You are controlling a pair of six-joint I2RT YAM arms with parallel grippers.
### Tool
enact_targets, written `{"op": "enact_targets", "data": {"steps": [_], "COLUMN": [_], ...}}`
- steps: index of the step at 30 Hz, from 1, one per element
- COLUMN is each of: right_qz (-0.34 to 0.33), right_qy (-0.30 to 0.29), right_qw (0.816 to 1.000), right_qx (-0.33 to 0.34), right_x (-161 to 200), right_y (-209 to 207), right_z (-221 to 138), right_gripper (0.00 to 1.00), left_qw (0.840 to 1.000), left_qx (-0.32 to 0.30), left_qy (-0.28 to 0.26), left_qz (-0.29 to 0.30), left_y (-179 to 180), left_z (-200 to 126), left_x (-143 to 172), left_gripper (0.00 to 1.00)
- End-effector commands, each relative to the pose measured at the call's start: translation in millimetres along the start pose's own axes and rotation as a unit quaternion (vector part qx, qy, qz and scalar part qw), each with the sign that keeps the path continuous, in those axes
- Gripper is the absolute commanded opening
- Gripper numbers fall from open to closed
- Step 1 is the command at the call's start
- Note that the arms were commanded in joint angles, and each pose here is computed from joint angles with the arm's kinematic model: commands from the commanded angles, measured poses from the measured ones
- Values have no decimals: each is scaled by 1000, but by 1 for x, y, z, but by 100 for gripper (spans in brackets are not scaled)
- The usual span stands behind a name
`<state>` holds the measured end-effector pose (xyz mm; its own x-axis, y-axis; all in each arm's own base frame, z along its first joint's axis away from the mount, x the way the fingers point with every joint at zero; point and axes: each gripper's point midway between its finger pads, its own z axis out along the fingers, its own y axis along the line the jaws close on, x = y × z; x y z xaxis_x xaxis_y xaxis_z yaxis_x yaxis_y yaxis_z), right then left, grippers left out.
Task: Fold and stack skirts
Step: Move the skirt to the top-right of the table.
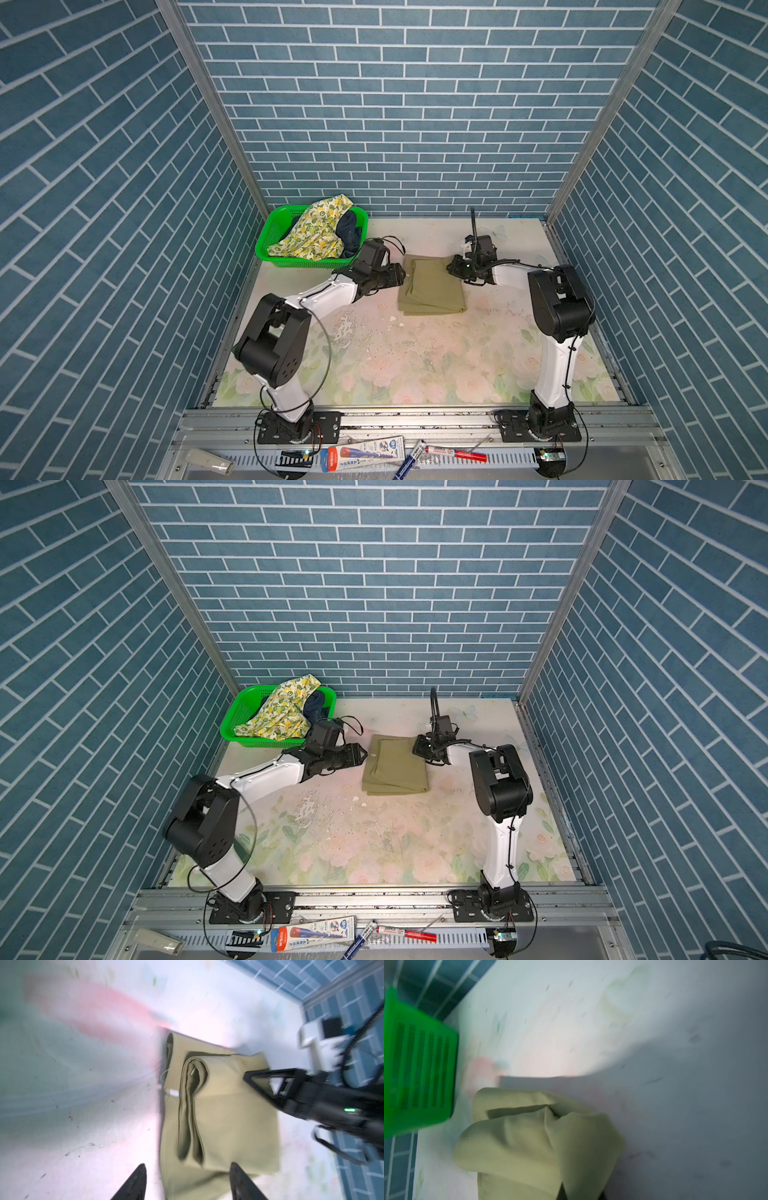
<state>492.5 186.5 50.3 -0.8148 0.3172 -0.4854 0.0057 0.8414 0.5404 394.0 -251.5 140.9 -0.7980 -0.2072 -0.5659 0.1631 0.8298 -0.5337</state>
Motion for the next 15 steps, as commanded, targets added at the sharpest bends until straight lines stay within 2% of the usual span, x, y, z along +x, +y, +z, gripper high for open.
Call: {"op": "enact_targets", "data": {"steps": [1, 5, 8, 14, 15], "right_qz": [73, 158, 214, 316, 327], "right_qy": [-102, -196, -269, -383, -388], "right_qw": [988, 957, 922, 839, 829], "right_qx": [87, 142, 180, 224, 234], "right_x": [-69, -126, -160, -201, -201], "right_y": [-51, -117, -160, -217, -230], "right_z": [-16, -41, -64, -104, -98], "right_gripper": [0, 0, 0, 0, 0], "left_qw": [1000, 999, 999, 998, 998], "left_qx": [16, 28, 35, 46, 48], "left_qy": [-16, -19, -18, -15, -15], "left_qz": [-11, -20, -29, -36, -36], "left_y": [-5, -8, -9, -15, -16], "left_z": [-15, -27, -30, -32, -33], "left_x": [0, 4, 7, 5, 4], "left_gripper": [68, 68, 68, 67, 67]}}
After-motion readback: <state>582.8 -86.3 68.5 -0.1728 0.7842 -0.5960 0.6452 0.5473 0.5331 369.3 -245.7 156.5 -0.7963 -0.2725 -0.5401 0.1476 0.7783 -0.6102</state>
